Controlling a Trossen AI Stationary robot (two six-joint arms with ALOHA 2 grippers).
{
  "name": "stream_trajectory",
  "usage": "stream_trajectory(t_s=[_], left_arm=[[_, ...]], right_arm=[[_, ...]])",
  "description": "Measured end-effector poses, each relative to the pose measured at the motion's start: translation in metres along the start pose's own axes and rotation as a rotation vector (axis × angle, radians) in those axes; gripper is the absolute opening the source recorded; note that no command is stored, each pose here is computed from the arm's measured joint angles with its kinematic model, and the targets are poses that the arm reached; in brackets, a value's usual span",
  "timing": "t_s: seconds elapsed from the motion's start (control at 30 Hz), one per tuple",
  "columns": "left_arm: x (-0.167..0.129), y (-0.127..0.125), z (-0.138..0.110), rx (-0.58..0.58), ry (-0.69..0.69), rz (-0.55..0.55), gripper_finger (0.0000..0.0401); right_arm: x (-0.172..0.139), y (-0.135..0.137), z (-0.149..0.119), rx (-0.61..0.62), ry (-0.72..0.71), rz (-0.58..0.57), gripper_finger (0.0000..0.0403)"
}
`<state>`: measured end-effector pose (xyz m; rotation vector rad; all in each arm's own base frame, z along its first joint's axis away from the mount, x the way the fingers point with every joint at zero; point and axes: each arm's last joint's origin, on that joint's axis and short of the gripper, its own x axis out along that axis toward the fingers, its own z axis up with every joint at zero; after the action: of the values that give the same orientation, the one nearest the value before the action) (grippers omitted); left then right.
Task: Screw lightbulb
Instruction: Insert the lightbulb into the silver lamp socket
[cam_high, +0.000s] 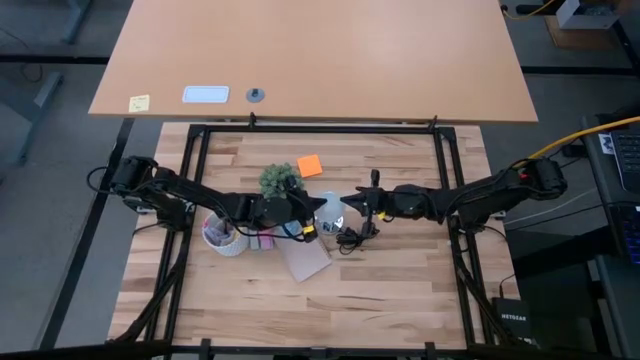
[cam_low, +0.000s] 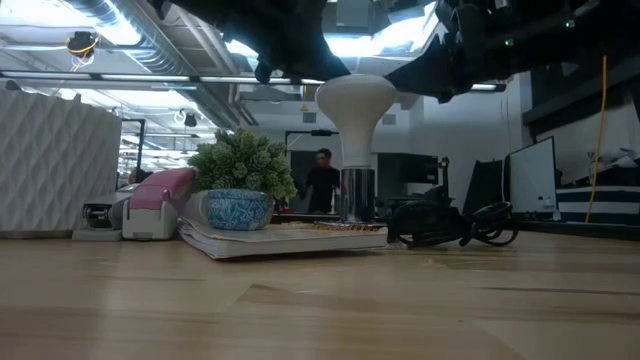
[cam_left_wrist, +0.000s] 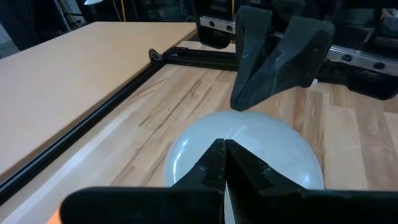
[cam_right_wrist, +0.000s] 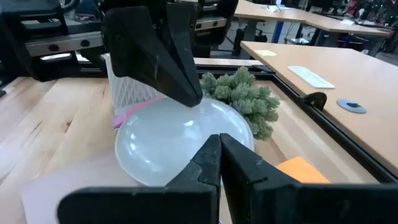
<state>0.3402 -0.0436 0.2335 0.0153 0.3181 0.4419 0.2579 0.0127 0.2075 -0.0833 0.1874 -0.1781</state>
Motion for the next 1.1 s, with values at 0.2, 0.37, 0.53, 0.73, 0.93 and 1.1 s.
stream_trajectory(t_s=[0.2,0.37,0.53,0.73,0.93,1.1], left_arm=[[0.0,0.0,0.0,0.0,0.0,0.001,0.0],[0.0,0.0,0.0,0.01,-0.003,0.008,0.0],[-0.001,-0.001,0.006,0.027,-0.055,0.005,0.0],[-0.003,-0.004,0.012,0.056,-0.109,-0.004,0.0],[-0.011,-0.015,0.009,0.099,-0.108,-0.04,0.0],[-0.027,-0.026,0.008,0.145,-0.075,-0.089,0.0]], right_arm=[[0.0,0.0,-0.001,0.0,0.008,0.002,0.0012],[0.0,0.001,-0.001,0.0,0.014,0.02,0.0012],[0.0,0.001,-0.003,0.02,0.031,0.021,0.0012],[0.0,0.001,-0.003,0.02,0.033,0.023,0.0012],[0.0,0.001,-0.003,0.02,0.032,0.024,0.0012],[0.0,0.001,-0.003,0.02,0.031,0.024,0.0012]])
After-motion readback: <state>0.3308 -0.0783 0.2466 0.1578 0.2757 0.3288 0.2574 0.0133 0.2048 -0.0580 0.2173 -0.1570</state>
